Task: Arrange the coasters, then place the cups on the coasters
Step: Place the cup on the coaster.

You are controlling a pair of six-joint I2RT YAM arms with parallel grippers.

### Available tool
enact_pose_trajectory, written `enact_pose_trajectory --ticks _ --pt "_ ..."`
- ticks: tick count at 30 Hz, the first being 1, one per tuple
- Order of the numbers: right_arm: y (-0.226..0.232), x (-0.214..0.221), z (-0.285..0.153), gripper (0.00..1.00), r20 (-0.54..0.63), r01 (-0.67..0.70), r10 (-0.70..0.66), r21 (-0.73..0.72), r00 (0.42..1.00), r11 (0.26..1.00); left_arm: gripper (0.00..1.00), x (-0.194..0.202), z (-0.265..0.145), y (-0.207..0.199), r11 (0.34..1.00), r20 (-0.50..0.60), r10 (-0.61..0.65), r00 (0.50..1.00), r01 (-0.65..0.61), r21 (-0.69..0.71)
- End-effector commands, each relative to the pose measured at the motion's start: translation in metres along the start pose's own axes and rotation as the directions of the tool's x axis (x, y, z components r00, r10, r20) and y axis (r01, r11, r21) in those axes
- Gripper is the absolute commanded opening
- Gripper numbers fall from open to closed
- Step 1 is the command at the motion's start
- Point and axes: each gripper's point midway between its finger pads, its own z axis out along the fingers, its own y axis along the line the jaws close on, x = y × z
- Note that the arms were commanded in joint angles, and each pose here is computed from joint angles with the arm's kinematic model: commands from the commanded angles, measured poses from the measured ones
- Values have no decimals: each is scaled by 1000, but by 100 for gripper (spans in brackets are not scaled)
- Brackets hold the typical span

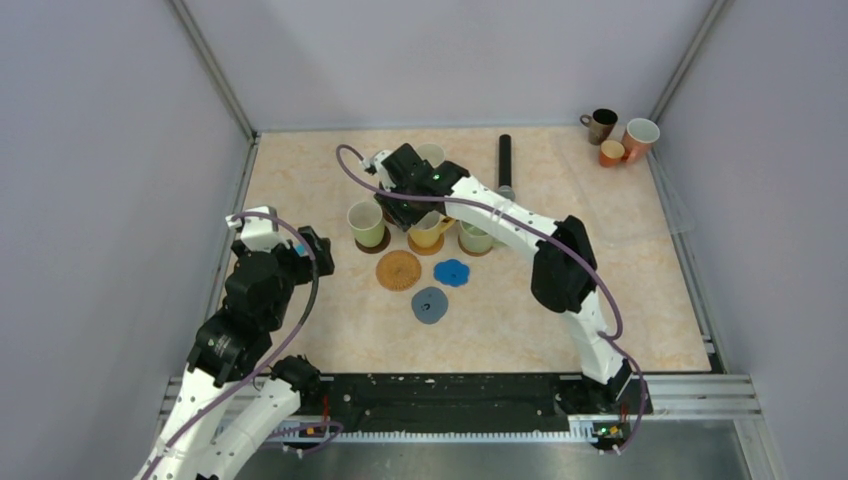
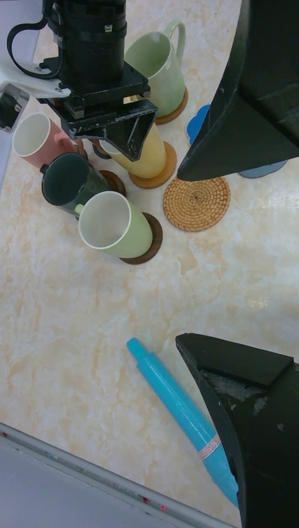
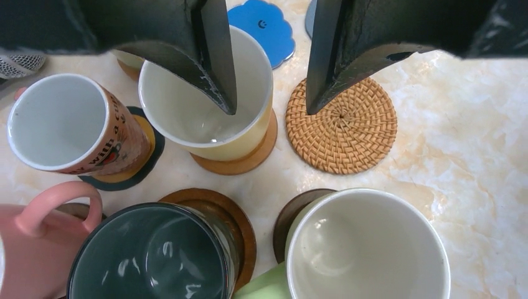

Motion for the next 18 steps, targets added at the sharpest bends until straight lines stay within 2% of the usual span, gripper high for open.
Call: enact_pose_trajectory --ticks 1,6,14,18 --pt "-2 -51 -54 48 169 -24 26 -12 985 1000 97 -9 5 -7 1000 39 -1 999 0 24" --pt "-37 -67 -87 53 255 -74 58 54 965 996 97 -3 11 -11 998 34 36 999 -38 48" --pt "-116 -69 -146 58 400 -187 67 269 914 945 97 11 12 -36 984 -39 40 998 -33 177" --pt "-143 -56 -178 60 420 -216 50 358 906 908 98 18 14 -29 988 -40 48 998 -42 149"
